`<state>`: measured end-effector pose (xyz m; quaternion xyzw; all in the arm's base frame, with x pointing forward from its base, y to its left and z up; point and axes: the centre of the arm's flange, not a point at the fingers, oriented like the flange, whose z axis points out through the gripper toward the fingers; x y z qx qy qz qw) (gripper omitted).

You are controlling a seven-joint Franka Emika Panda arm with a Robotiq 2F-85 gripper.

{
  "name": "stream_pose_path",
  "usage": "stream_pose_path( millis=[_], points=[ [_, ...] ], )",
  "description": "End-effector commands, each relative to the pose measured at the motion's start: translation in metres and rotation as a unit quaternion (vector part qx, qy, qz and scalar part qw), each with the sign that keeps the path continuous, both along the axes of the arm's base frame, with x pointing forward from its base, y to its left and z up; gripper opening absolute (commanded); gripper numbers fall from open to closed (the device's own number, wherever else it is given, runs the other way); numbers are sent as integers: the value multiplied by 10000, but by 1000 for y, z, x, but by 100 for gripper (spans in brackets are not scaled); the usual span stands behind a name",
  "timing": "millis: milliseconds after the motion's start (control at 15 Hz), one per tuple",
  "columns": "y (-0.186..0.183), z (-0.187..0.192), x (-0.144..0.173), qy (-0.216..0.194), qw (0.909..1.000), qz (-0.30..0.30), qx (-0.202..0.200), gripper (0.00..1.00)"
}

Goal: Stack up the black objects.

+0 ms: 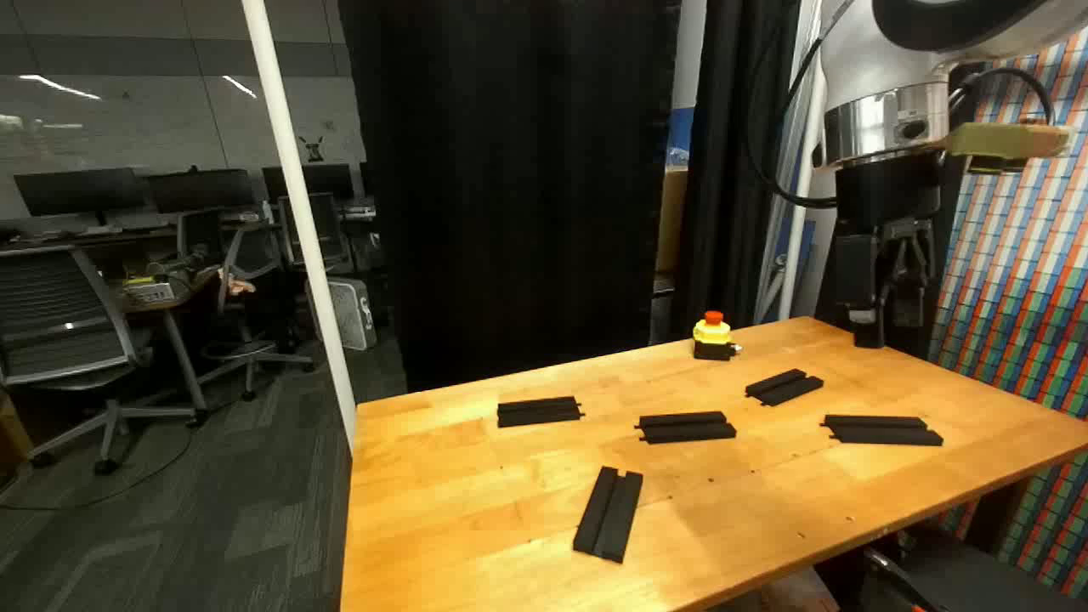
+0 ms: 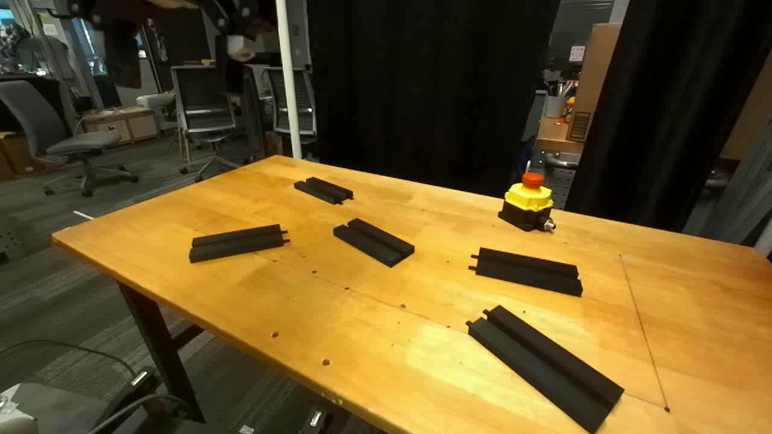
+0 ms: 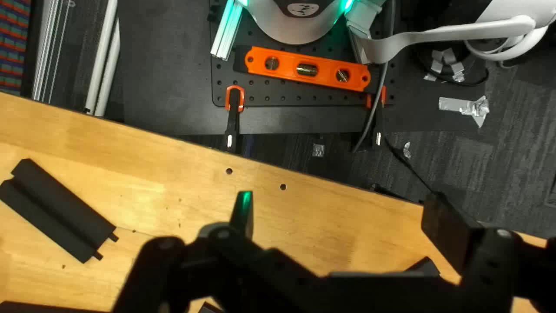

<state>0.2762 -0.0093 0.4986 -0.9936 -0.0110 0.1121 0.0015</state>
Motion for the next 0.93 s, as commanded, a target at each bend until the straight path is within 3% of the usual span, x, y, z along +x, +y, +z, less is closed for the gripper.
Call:
stream_pose_path(
  millis=[0,867],
  points=[
    [0,2,0,-25,10000,0,0,100],
    [-23,-10,1,-95,9996,-265,-93,100]
  ],
)
